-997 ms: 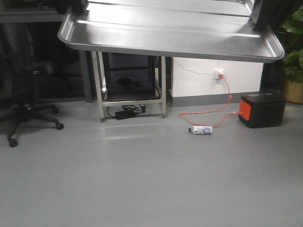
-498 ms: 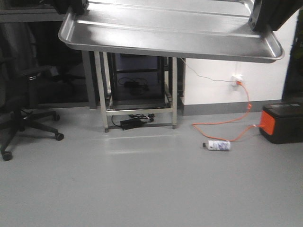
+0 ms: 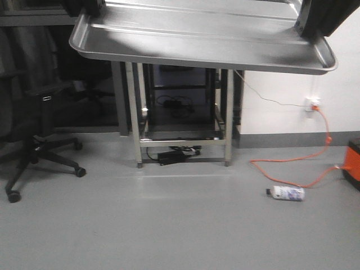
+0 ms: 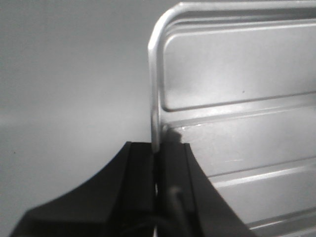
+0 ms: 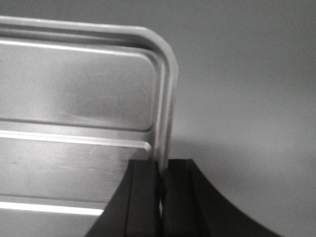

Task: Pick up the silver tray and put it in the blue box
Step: 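Carry the raised silver tray with both grippers toward the blue bin shelf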

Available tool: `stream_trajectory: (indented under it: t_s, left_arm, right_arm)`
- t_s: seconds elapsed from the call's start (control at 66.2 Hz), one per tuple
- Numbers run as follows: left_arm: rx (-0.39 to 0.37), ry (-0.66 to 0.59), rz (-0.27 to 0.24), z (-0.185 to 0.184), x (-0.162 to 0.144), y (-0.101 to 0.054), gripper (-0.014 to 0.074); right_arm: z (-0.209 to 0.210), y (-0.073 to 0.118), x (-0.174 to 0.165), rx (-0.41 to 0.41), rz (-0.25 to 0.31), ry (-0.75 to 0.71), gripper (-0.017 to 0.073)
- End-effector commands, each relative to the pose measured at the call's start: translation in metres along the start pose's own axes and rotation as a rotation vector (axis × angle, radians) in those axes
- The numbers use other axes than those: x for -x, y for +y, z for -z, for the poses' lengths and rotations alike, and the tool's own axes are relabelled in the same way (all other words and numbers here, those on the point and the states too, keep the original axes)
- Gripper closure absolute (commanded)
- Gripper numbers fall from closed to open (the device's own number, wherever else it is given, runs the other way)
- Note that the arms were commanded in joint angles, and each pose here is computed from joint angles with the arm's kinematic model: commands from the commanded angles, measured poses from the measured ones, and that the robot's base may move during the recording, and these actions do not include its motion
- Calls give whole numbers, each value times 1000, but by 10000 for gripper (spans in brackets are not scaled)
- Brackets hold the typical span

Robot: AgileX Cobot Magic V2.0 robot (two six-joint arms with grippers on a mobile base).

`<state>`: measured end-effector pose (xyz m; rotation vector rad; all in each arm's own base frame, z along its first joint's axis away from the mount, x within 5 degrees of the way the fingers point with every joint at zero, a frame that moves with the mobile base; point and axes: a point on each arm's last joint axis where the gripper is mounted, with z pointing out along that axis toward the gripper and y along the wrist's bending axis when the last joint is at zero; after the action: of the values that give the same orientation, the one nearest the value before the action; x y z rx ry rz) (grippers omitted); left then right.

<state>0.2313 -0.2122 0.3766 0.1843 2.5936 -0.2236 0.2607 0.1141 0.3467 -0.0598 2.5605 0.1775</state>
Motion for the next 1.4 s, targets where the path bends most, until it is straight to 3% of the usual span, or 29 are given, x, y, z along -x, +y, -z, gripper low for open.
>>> stream_trajectory:
  t_s: [0.0,1.39]
  left_arm:
    - [-8,-78,-7,23,6,6,690]
    - [-8,-78,-7,23,6,6,690]
  right_arm:
    - [20,-4,11,-12,36,-110,501]
    - [20,-4,11,-12,36,-110,501]
